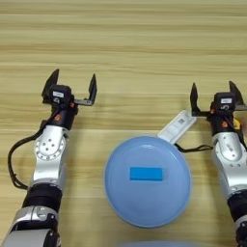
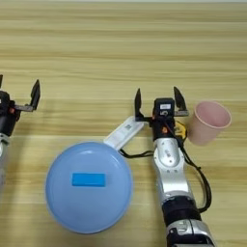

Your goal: Move the objects on the table

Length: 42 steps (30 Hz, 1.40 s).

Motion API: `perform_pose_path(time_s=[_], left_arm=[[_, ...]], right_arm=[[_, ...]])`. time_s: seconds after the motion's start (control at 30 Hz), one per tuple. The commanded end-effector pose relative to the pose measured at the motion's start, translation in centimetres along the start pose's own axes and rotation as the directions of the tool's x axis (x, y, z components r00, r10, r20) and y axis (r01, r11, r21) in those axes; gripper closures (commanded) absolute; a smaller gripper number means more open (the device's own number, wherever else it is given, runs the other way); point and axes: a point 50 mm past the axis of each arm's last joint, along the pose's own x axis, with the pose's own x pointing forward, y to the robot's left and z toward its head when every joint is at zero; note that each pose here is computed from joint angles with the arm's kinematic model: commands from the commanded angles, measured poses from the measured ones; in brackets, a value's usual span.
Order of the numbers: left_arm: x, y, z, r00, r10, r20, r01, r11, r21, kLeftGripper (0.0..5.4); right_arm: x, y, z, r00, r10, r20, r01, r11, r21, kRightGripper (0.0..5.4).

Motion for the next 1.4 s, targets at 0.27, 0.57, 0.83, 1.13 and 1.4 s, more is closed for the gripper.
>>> perform_pose_path(time_s=[0.27,0.57,0.83,1.13,1.4], left_arm=[[0.3,0.3,0.3,1.0,0.003,0.014,-0.003,1.0,0.001,0.0],[0.2,0.0,0.3,1.0,0.002,0.017,-0.002,1.0,0.004,0.0],[0.2,-0.6,0.3,1.0,0.002,0.016,-0.002,1.0,0.002,0.0],[0.4,-1.2,0.2,1.0,-0.005,0.012,0.005,1.0,0.002,0.0],[0.6,-1.7,0.1,1.0,-0.009,0.01,0.009,1.0,-0.001,0.0]], right_arm=[[0.4,0.1,0.1,1.0,0.003,0.0,-0.003,1.0,-0.014,0.02],[0.1,-0.2,1.2,0.997,0.009,0.076,-0.009,1.0,-0.003,0.02],[-0.7,-2.1,5.3,0.973,0.024,0.229,-0.009,0.998,-0.068,0.02],[-3.4,-3.3,9.5,0.945,0.167,0.282,-0.149,0.985,-0.084,0.02],[-5.6,-2.8,9.6,0.817,0.555,0.158,-0.566,0.824,0.033,0.02]])
